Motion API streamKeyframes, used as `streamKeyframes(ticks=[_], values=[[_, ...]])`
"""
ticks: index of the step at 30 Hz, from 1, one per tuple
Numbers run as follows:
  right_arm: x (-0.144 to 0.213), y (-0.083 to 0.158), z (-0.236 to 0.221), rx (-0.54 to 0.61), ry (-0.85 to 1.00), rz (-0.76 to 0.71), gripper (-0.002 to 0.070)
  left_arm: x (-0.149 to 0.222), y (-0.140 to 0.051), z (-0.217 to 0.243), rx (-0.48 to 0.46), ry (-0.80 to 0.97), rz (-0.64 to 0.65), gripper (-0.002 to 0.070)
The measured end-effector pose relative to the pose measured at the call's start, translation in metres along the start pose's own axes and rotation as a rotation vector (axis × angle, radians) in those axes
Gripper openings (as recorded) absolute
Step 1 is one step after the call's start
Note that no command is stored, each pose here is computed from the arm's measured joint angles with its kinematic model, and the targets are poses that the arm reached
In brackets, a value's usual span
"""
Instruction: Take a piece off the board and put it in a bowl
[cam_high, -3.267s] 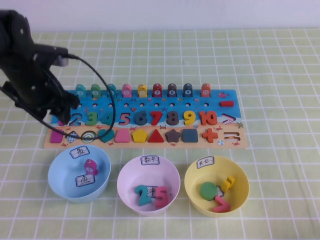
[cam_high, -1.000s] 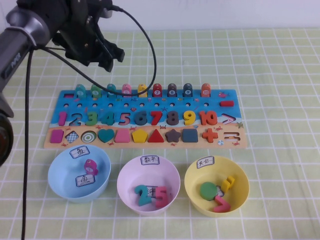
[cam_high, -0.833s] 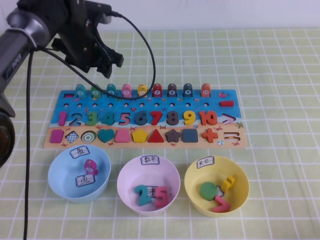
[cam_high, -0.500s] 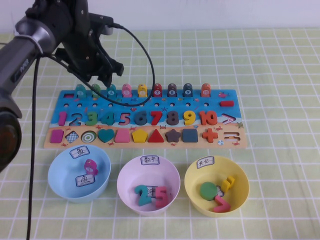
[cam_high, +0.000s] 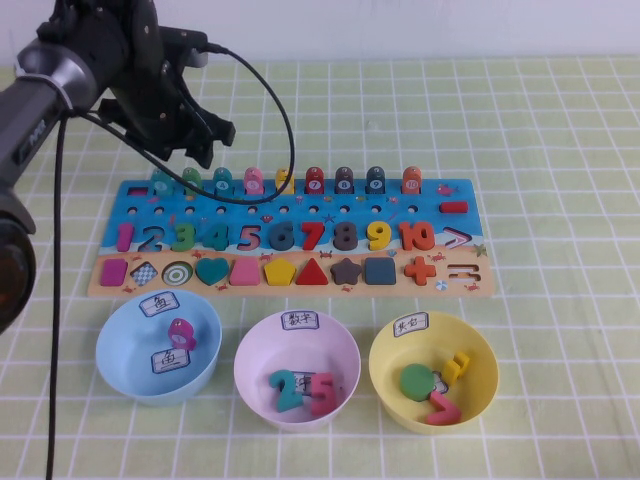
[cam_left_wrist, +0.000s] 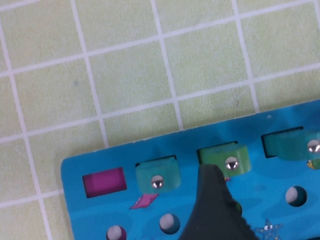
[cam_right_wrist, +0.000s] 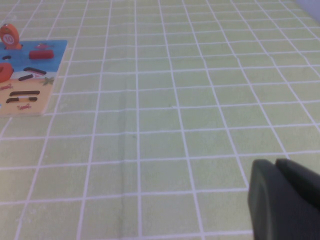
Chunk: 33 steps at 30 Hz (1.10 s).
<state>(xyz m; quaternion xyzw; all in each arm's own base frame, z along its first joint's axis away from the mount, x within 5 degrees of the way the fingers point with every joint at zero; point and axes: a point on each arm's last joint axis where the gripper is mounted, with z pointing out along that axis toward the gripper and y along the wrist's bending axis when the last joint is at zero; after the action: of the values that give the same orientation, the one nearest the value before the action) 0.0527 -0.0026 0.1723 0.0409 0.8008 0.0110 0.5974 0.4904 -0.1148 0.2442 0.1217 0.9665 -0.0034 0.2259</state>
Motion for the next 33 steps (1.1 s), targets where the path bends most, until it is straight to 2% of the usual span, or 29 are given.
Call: streamKeyframes(ticks=[20, 28, 33], values=[[0.0, 0.0, 0.0, 0.0, 0.0, 0.0, -0.0017, 0.001, -0.001, 0.018, 0.004, -0.001, -0.005, 0.0379], [0.0, 0.0, 0.0, 0.0, 0.0, 0.0, -0.0017, 0.004, 0.009, 0.028, 0.003, 0.023, -0.032, 0.0353], [0.0, 0.0, 0.0, 0.0, 0.0, 0.0, -0.0017, 0.007, 0.007, 0.037, 0.019, 0.045, -0.041, 0.0351]])
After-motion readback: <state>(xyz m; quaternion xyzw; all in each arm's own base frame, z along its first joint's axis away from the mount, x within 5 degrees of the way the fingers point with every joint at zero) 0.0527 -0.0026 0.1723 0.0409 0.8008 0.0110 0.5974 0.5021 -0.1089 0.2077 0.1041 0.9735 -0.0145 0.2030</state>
